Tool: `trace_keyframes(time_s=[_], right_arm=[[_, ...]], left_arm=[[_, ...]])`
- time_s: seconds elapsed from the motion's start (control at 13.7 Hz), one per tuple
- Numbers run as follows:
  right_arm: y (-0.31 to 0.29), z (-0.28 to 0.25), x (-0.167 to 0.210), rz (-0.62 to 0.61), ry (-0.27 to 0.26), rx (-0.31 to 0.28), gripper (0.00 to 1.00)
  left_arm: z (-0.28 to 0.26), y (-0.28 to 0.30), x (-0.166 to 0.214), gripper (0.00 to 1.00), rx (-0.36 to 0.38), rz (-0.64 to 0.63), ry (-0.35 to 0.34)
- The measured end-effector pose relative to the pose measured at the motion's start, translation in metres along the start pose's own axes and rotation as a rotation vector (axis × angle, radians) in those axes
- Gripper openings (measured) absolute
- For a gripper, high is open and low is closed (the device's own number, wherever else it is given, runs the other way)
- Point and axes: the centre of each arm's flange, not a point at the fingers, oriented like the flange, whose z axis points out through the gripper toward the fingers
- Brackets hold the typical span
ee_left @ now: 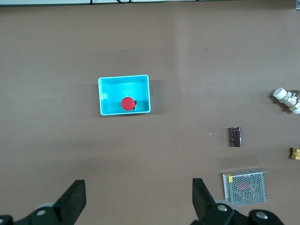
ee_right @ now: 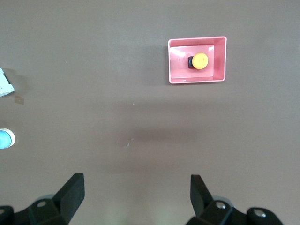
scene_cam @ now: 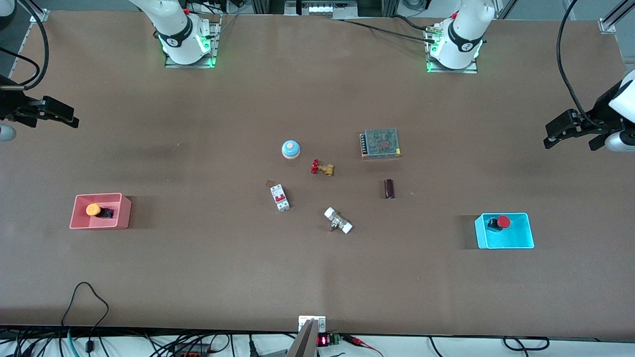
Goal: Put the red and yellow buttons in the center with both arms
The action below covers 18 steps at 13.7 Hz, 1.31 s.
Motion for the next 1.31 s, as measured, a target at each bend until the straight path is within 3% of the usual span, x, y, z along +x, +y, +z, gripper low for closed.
trace_keyframes(time_s=[0.44, 0.66, 0.95, 1.31], right_arm=[[0.003, 0.011, -0.001, 0.013, -0.017, 0.002, 1.00], [0.015, 0.035, 0.018, 0.024, 0.019, -0.012, 1.00], [0.048, 0.119, 0.074, 0.045, 0.050, -0.052, 1.00], [0.093, 0.235, 0.123, -0.037, 0.111, -0.115, 1.00]], left_arm=[[0.020, 0.000, 0.004, 1.00, 0.000, 0.000, -0.046], [0.064, -0.001, 0.023, 1.00, 0.003, -0.001, -0.076], [0.133, -0.015, 0.049, 1.00, 0.011, -0.014, -0.094], [0.228, -0.032, 0.070, 1.00, 0.020, -0.030, -0.111]])
